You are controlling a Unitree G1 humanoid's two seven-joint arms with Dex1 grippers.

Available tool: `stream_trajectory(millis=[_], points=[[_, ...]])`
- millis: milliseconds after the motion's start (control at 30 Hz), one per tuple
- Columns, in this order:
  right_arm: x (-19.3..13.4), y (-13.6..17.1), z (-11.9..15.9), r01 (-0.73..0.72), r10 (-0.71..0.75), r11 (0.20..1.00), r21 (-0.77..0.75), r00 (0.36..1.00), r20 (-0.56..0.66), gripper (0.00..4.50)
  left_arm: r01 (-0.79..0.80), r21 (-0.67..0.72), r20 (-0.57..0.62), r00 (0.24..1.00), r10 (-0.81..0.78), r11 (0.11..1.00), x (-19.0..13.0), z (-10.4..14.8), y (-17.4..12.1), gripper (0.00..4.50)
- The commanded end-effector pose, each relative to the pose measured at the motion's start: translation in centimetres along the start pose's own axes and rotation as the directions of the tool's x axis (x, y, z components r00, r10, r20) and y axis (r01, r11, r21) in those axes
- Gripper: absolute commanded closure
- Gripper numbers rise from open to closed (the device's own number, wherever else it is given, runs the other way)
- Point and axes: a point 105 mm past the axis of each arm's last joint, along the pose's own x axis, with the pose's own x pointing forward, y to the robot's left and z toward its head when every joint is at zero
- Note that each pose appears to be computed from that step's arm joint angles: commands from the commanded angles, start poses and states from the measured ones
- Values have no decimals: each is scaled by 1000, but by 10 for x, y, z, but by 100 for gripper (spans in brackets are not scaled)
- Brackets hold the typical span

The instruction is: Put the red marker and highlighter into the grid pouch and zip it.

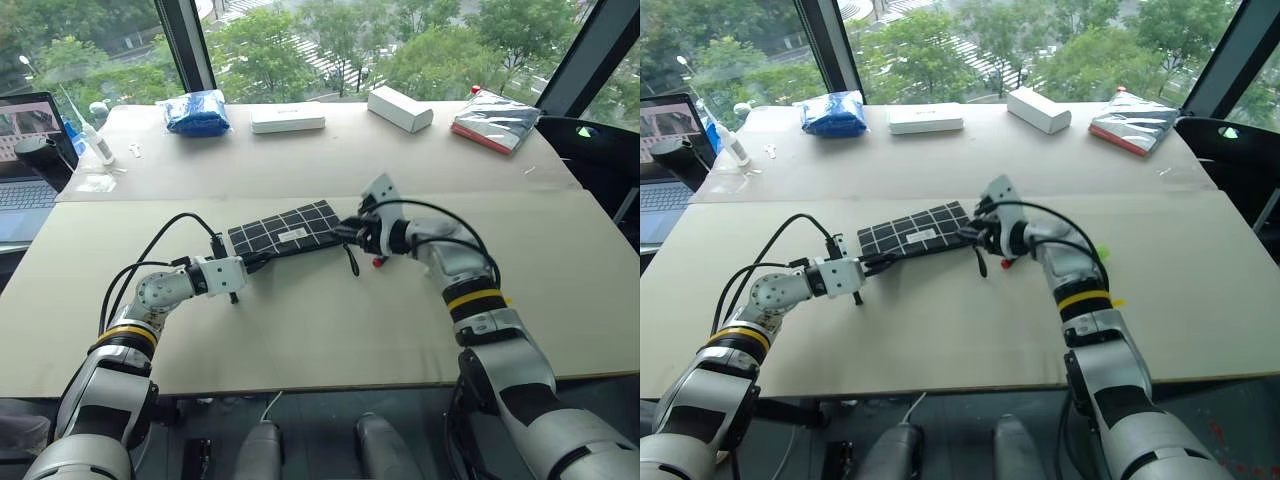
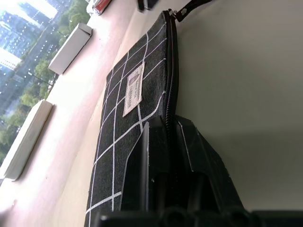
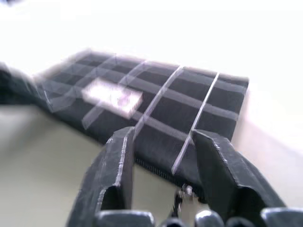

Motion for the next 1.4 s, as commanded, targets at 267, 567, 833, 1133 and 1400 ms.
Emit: stream_trajectory(millis=[267, 567, 833, 1133, 1400], points=[[-38, -19, -2, 151, -173, 964, -219, 981, -86, 168, -159, -219, 69, 982, 178, 963, 4, 22, 11, 450], [-28, -16, -27, 205, -229, 959, -198, 967, -109, 168, -224, -269, 41, 969, 243, 937, 4, 40, 13, 450], [-24, -13, -33, 203, -224, 965, -167, 967, -118, 168, -236, -251, 21, 968, 249, 939, 4, 44, 9, 450], [-17, -15, -49, 237, -251, 965, -114, 958, -138, 168, -261, -266, 33, 960, 279, 928, 9, 50, 13, 450], [-15, -20, -69, 271, -281, 959, -76, 945, -170, 168, -266, -278, 37, 957, 287, 923, 10, 54, 8, 450]])
